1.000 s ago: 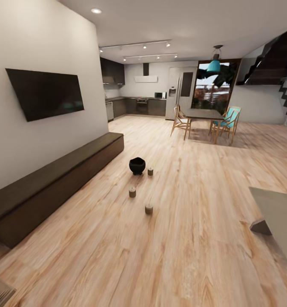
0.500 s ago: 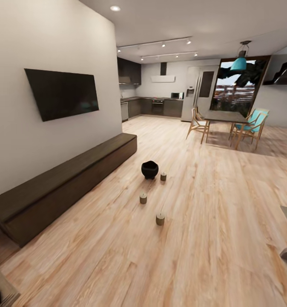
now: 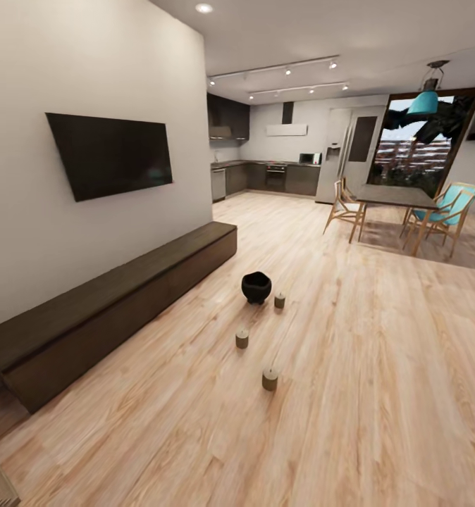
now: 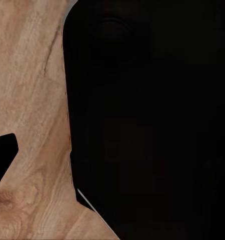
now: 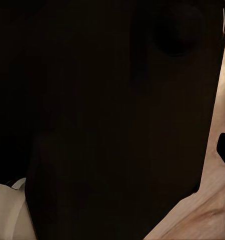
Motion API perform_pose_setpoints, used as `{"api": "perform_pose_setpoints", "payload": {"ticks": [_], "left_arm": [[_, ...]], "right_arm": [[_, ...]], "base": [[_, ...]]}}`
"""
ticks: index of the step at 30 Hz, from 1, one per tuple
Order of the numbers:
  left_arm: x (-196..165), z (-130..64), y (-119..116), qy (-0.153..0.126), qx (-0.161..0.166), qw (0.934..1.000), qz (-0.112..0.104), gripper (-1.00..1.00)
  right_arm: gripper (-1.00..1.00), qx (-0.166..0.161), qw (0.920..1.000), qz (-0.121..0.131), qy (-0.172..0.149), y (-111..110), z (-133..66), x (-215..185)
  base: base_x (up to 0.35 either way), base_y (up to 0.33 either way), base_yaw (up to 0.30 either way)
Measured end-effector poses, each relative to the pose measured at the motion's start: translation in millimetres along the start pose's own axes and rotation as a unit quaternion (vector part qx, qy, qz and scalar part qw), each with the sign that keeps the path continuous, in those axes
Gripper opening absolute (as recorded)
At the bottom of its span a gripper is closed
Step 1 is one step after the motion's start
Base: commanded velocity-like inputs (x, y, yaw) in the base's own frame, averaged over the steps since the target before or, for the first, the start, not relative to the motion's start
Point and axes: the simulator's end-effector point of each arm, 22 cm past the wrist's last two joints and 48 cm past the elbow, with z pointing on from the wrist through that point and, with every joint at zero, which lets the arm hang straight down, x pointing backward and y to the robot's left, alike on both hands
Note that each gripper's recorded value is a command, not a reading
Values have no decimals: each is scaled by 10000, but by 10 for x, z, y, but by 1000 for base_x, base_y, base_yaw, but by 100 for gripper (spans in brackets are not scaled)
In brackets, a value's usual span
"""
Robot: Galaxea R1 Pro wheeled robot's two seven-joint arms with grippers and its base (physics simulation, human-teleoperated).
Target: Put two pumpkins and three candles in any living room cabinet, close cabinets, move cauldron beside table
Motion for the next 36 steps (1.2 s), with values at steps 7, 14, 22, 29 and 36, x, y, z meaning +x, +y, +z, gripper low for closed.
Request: {"api": "perform_pose_setpoints", "payload": {"ticks": [7,14,22,29,36], "left_arm": [[-5,0,-1,-15,2,10000,0,100],[-36,-1,-2,-86,5,10000,2,100],[-40,-1,-3,-98,6,10000,2,100],[-45,-1,-3,-104,7,9999,3,100],[-43,-1,-3,-104,7,9999,3,100]], "right_arm": [[100,-2,10000,2,3,1,0,3],[100,-2,10000,1,5,1,0,4],[100,-21,10000,-14,20,30,0,15],[100,-50,10000,-35,24,71,-1,21],[100,-51,10000,-37,35,75,-1,33]], "base": [[276,-203,3],[275,-203,52],[275,-203,246],[275,-203,283],[274,-202,286]]}}
